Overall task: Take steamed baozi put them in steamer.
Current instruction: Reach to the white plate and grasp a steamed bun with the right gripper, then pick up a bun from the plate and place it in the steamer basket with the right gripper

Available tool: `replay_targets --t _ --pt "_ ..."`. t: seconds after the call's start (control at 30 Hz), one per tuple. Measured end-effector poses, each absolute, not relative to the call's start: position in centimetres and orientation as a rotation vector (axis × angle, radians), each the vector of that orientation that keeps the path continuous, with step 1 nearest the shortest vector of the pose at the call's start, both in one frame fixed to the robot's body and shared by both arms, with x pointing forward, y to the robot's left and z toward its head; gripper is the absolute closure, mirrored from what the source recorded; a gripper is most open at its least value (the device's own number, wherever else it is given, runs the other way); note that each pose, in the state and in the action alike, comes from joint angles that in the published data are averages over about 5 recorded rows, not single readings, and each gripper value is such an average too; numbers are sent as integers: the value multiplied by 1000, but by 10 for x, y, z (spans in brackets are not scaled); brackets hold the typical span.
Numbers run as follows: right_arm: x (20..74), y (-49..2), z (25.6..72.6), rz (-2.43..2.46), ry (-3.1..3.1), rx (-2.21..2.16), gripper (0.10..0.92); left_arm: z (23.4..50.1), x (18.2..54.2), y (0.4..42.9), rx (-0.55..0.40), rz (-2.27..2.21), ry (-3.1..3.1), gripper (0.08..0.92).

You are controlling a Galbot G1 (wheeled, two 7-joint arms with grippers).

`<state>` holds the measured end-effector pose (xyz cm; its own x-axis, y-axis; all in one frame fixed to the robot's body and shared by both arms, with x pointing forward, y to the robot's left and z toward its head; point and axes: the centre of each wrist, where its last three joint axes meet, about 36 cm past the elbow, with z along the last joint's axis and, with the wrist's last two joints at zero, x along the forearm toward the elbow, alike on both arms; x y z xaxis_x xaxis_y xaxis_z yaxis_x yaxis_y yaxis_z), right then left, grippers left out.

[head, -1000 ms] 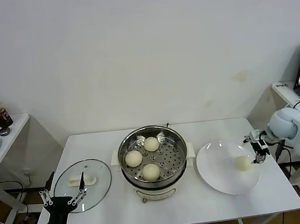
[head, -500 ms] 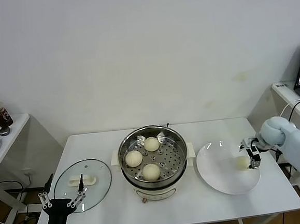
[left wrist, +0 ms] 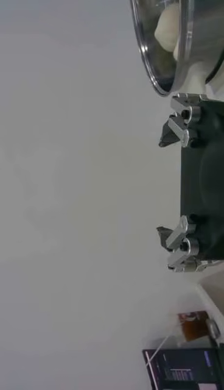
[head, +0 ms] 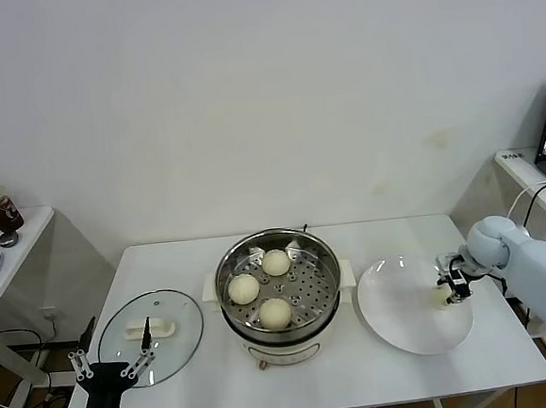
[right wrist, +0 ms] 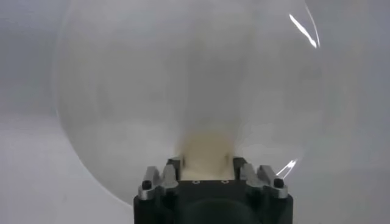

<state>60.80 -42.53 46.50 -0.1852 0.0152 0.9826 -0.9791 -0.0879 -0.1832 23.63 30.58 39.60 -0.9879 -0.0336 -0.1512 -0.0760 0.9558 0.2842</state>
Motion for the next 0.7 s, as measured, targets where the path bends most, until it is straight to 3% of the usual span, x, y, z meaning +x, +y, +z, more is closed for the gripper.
replay_targets --t 0.33,0.7 --pt "610 -425 502 1412 -1291 1174 608 400 239 308 -81 435 2951 177" --pt "628 -365 623 1502 -1398 1232 606 402 248 307 -64 414 2937 177"
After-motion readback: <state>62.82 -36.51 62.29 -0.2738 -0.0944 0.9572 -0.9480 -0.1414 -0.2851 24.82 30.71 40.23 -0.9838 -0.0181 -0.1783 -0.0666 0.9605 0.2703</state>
